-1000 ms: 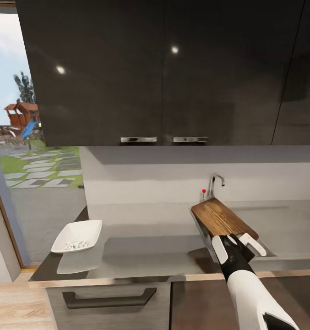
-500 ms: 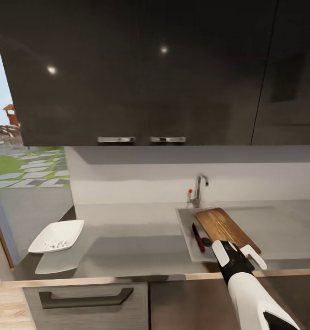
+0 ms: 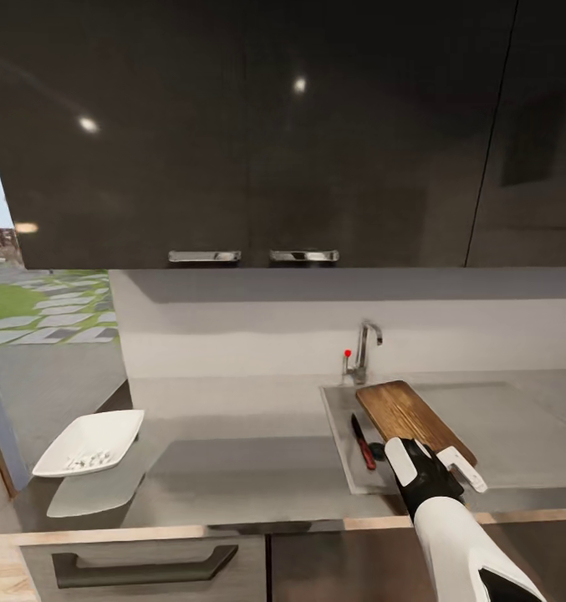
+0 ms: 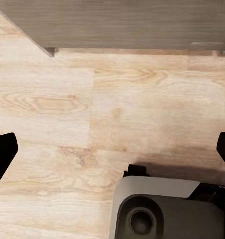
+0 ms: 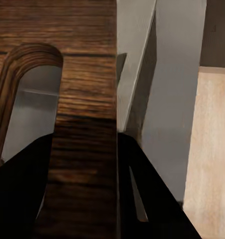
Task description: In the kitchen, take the Vidalia onion out of the sink, dice it on the chopping board with the paring knife, put the diced onion into the bowl on the countertop, then place both the paring knife and the chopping board into the sink.
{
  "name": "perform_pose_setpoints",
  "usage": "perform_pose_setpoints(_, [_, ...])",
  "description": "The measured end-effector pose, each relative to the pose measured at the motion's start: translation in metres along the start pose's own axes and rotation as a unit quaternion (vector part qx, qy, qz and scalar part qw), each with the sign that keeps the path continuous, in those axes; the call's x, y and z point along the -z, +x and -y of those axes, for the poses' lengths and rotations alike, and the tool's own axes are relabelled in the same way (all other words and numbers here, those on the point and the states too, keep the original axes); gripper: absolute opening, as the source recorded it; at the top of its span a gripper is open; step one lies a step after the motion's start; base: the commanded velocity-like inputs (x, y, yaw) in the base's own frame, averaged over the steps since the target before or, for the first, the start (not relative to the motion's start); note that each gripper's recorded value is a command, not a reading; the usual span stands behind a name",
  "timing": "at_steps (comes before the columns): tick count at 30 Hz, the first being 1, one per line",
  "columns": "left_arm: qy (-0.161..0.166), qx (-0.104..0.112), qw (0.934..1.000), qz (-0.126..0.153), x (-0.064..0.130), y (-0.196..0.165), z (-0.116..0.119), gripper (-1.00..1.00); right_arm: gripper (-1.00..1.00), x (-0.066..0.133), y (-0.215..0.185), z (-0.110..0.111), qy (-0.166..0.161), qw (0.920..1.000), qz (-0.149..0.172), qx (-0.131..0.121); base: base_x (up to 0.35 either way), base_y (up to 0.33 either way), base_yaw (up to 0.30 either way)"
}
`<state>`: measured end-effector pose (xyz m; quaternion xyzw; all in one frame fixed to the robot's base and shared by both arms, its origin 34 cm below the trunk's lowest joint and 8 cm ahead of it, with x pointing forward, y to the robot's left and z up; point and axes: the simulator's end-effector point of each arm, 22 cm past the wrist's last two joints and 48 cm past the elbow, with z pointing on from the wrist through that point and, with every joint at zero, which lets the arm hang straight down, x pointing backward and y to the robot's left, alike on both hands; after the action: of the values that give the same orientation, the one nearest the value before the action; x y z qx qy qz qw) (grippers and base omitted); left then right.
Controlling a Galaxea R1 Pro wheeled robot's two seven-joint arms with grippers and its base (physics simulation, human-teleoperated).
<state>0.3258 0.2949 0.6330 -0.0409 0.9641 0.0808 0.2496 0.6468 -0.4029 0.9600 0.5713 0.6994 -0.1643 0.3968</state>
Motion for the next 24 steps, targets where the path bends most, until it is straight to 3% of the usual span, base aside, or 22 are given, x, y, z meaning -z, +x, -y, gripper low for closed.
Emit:
perform_pose_setpoints(8, [0.0,0.0,1.0,0.0,0.0,0.0,0.0,1.0,-1.0,0.0,0.0,0.0,0.0,1.0,0.0,0.001,0.168,0.003,0.0])
perform_pose_setpoints(24, [0.0,-0.002,0.9999,-0.01,0.0,0.008,0.0,1.0,-1.0,-0.005,0.011,0.006,0.016,0.9998,-0.004,0.01,0.008,0.0,-0.063])
